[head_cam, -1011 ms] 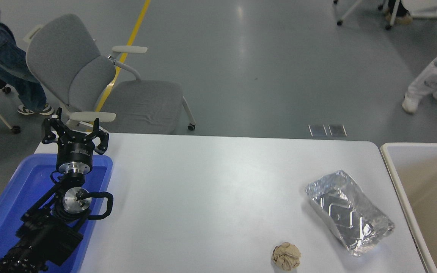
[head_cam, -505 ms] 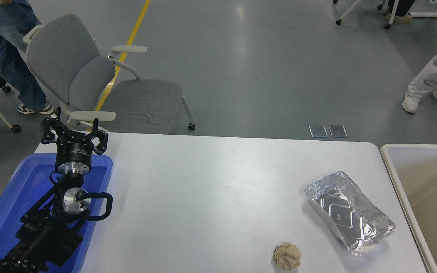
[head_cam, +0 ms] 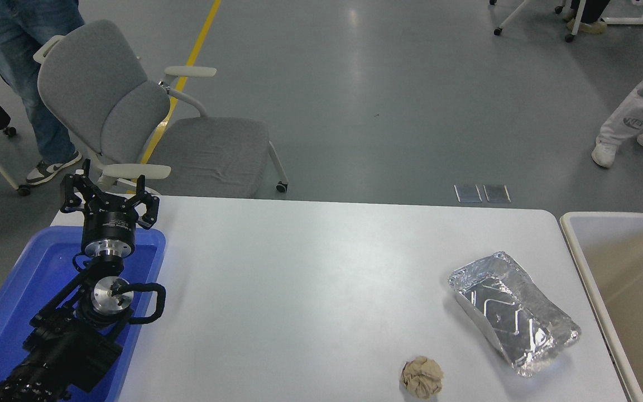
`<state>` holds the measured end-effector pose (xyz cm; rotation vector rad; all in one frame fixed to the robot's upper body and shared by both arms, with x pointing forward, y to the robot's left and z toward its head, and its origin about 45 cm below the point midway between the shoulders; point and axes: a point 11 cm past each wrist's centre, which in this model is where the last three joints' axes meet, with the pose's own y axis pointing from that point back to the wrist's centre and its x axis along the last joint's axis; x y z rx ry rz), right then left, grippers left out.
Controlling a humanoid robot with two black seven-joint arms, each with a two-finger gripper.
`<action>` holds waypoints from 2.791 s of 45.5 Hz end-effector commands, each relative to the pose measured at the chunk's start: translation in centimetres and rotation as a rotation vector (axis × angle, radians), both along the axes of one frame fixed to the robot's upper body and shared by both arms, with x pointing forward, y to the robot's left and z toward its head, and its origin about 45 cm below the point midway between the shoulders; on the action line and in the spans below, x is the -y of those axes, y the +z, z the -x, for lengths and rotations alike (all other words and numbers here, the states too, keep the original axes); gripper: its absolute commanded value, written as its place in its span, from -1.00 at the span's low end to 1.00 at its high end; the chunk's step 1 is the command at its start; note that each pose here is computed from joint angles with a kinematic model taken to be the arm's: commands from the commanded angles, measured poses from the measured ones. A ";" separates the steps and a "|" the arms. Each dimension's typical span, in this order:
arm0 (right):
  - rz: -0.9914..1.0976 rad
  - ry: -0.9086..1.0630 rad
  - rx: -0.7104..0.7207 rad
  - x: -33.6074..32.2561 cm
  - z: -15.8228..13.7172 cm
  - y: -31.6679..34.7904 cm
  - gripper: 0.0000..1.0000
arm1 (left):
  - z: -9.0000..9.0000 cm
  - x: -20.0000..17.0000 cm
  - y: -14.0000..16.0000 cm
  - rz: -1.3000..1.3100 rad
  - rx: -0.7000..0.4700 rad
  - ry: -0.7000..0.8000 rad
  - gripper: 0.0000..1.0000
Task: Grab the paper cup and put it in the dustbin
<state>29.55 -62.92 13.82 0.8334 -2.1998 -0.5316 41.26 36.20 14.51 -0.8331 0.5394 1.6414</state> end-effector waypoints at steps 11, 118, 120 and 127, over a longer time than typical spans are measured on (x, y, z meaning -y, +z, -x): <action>-0.151 0.004 -0.087 -3.0 6.4 -8.6 -1.00 | 0.0 0.0 0.0 0.000 0.000 0.000 0.98; 0.353 1.329 -0.240 -27.7 -13.7 23.4 1.00 | 0.0 -0.1 0.0 -0.001 0.000 0.001 0.98; 0.363 1.357 -0.261 -28.6 -13.5 23.3 1.00 | 0.0 -0.1 0.0 -0.001 0.000 0.001 0.98; 0.432 1.451 -0.359 -31.9 -12.8 23.5 1.00 | 0.0 0.0 0.0 0.000 0.000 0.000 0.98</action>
